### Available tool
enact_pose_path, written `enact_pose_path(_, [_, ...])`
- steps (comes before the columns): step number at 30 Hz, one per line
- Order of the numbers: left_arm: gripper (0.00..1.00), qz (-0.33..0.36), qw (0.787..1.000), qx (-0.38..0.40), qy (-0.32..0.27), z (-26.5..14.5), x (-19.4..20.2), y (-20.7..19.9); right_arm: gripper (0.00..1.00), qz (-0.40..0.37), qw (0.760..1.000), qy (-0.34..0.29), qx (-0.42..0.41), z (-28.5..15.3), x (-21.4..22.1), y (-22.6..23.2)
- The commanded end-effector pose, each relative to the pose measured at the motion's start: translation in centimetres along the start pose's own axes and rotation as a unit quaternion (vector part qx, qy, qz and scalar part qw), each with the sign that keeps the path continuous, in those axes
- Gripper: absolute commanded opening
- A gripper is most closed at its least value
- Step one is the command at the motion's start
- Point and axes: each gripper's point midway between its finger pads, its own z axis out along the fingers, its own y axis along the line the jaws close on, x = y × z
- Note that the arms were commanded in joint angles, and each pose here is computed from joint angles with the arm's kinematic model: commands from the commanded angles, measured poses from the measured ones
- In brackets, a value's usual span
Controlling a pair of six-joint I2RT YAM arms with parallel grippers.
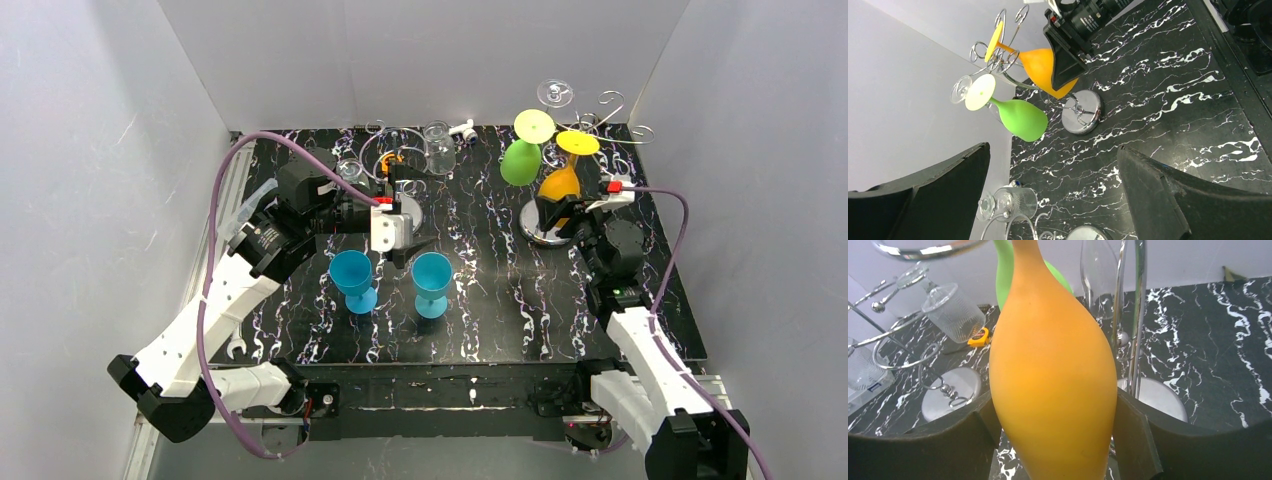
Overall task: Place the wine glass upside down on the wine glass rack
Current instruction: Turn the wine glass upside down at the wine rack.
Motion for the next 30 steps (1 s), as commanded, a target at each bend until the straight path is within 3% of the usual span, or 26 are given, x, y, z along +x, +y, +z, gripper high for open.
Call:
enact_pose_path(1, [0.98,0.004,1.000,0.001,0.004,-0.8,-0.1,-0.6,0.55,-0.008,0.997,-0.068,0.021,-1.1,-3.7,-0.3])
enact_pose_path(19, [0.98,-0.001,1.000,0.004,0.001,-1.1,0.4,-0.7,0.59,-0.036,0.987,-0.062,0.143,-6.2,-5.2,-4.2])
enact_pose_path(30, [0.97,-0.003,1.000,0.001,-0.001,-1.4,0.4,-0.7,0.60,-0.027,0.971,-0.071,0.225,-7.2,-5.7,-7.1])
